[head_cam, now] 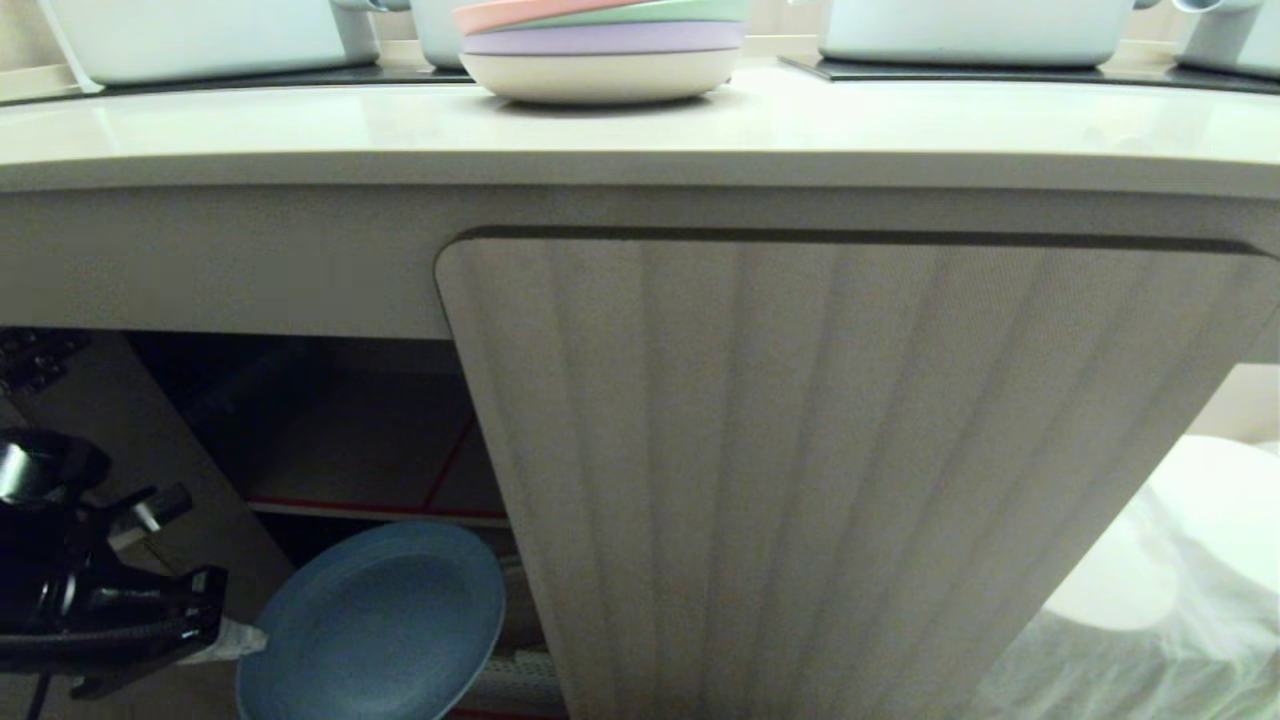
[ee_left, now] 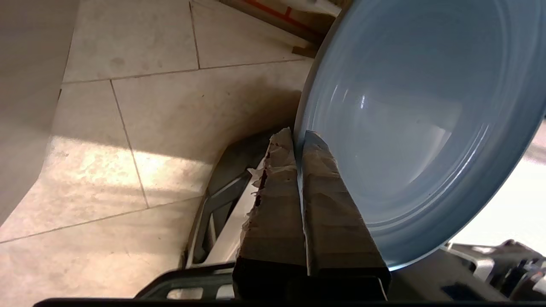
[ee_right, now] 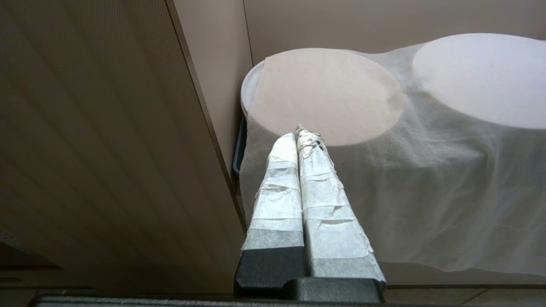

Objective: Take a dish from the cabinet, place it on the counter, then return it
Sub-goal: Put it back into the cabinet

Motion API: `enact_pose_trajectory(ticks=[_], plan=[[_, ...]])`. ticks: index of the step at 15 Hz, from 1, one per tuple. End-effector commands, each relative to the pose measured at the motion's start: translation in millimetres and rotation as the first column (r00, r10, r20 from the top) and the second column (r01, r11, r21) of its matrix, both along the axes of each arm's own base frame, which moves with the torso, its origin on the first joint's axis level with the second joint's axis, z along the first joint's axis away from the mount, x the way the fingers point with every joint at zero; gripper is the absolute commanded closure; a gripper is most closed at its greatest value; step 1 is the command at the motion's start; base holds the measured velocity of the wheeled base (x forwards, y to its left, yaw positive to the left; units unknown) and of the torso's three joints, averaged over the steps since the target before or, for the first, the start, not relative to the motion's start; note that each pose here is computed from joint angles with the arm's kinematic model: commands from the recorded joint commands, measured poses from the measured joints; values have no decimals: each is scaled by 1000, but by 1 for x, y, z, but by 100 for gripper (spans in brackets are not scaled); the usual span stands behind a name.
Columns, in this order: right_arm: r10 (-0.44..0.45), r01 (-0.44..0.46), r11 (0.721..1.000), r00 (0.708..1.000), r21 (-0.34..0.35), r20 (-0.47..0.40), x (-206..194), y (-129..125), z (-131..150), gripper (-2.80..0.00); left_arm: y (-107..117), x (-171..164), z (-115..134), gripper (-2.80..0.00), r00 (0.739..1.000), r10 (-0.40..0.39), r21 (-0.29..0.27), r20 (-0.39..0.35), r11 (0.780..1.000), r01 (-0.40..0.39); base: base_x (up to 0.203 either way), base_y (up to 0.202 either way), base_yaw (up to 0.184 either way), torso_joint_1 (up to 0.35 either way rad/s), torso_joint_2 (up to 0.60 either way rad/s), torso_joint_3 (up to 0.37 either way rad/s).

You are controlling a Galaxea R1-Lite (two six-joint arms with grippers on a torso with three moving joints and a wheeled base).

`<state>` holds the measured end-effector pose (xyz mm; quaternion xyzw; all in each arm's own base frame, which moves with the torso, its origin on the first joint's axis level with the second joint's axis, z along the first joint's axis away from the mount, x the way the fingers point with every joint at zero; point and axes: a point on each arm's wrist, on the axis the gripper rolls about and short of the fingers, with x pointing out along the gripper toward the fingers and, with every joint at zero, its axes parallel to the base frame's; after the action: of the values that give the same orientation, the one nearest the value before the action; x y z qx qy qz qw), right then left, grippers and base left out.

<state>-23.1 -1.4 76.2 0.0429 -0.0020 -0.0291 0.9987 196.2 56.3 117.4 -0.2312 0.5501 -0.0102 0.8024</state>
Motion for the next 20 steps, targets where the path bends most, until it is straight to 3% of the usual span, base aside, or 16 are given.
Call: enact_pose_trajectory(ticks=[1, 4, 10, 20], plan=[[0, 0, 1000, 1000, 0, 0, 0, 0, 0, 0, -2, 11, -8, 0, 1000, 3, 0, -19, 1000, -3, 0, 0, 0, 0, 0, 0], [0, 0, 1000, 1000, 0, 0, 0, 0, 0, 0, -6, 24, -11, 0, 1000, 30, 15, -2, 999, -30, 0, 0, 0, 0, 0, 0], [0, 0, 1000, 1000, 0, 0, 0, 0, 0, 0, -5, 42, -8, 0, 992, 125, -22, -12, 992, -125, 0, 0, 0, 0, 0, 0], [0, 0, 1000, 1000, 0, 0, 0, 0, 0, 0, -2, 64, -16, 0, 985, 165, -43, -42, 985, -167, 0, 0, 0, 0, 0, 0]])
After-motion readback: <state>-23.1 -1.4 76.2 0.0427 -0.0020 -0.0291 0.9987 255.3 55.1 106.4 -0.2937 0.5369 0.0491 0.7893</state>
